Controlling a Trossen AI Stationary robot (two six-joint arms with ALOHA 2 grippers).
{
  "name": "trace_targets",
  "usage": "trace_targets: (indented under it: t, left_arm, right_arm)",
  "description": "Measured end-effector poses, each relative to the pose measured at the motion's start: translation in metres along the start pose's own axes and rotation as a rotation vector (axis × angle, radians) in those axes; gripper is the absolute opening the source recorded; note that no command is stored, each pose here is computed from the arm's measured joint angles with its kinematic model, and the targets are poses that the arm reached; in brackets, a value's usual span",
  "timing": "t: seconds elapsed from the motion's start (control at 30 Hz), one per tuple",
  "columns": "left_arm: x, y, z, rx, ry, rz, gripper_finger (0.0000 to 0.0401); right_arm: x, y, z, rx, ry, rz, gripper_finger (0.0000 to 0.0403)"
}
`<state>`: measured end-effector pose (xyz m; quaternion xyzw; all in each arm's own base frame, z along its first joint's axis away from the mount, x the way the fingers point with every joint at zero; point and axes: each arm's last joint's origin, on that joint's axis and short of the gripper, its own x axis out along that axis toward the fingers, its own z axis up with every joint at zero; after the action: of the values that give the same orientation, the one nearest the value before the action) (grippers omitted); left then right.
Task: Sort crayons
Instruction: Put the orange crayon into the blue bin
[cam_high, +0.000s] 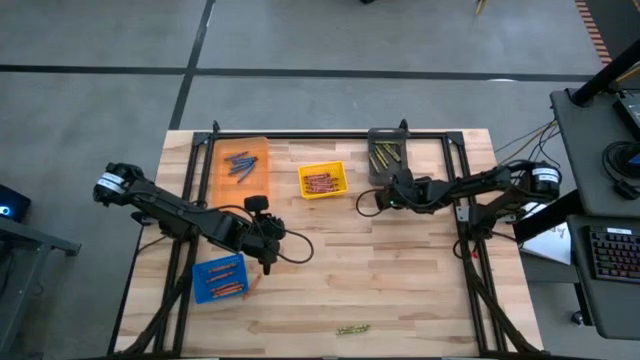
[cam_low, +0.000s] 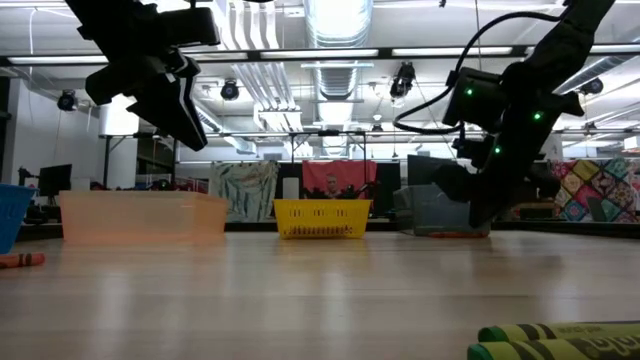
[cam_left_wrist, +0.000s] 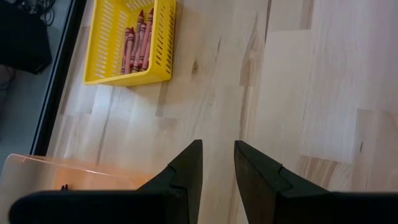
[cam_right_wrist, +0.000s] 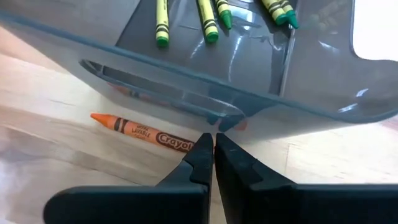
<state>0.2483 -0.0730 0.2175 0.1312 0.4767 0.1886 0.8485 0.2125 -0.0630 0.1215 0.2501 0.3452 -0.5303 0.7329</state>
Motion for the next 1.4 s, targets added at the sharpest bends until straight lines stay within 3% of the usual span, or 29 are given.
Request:
trace_targets:
  t: [0.37, 0.6, 0.73, 0.83, 1.0, 1.1, 1.33, 1.4]
  left_arm:
    - [0.000, 0.000, 0.000, 0.001, 0.000, 0.000, 0.0075]
    - [0.000, 0.000, 0.000, 0.000, 0.000, 0.000, 0.0075]
    - [0.000, 0.000, 0.000, -0.004, -0.001, 0.000, 0.0075]
    - [0.000, 0.000, 0.000, -0.005, -0.002, -0.001, 0.0075]
    - [0.000, 0.000, 0.001, -0.005, -0.011, -0.004, 0.0075]
    - [0.000, -0.001, 0.002, -0.014, -0.021, -0.008, 0.0075]
    - [0.000, -0.001, 0.004, -0.030, -0.034, -0.013, 0.0075]
    - [0.000, -0.001, 0.004, -0.033, -0.038, -0.014, 0.0075]
  right_arm:
    - [0.008, 0.002, -0.003, -0.004, 0.022, -0.006, 0.0009]
    - [-0.013, 0.004, -0.001, 0.017, 0.194, 0.216, 0.0009]
    - [-0.031, 0.001, 0.007, 0.000, 0.205, 0.259, 0.0009]
    - [-0.041, 0.002, 0.008, -0.205, 0.230, 0.367, 0.0009]
    - [-0.054, 0.007, 0.007, -0.673, 0.287, 0.639, 0.0009]
    - [-0.060, 0.007, 0.001, -0.863, 0.351, 0.627, 0.0009]
    - [-0.076, 0.022, -0.008, -1.014, 0.423, 0.598, 0.0041]
    - [-0.077, 0.023, -0.017, -1.093, 0.419, 0.530, 0.0063]
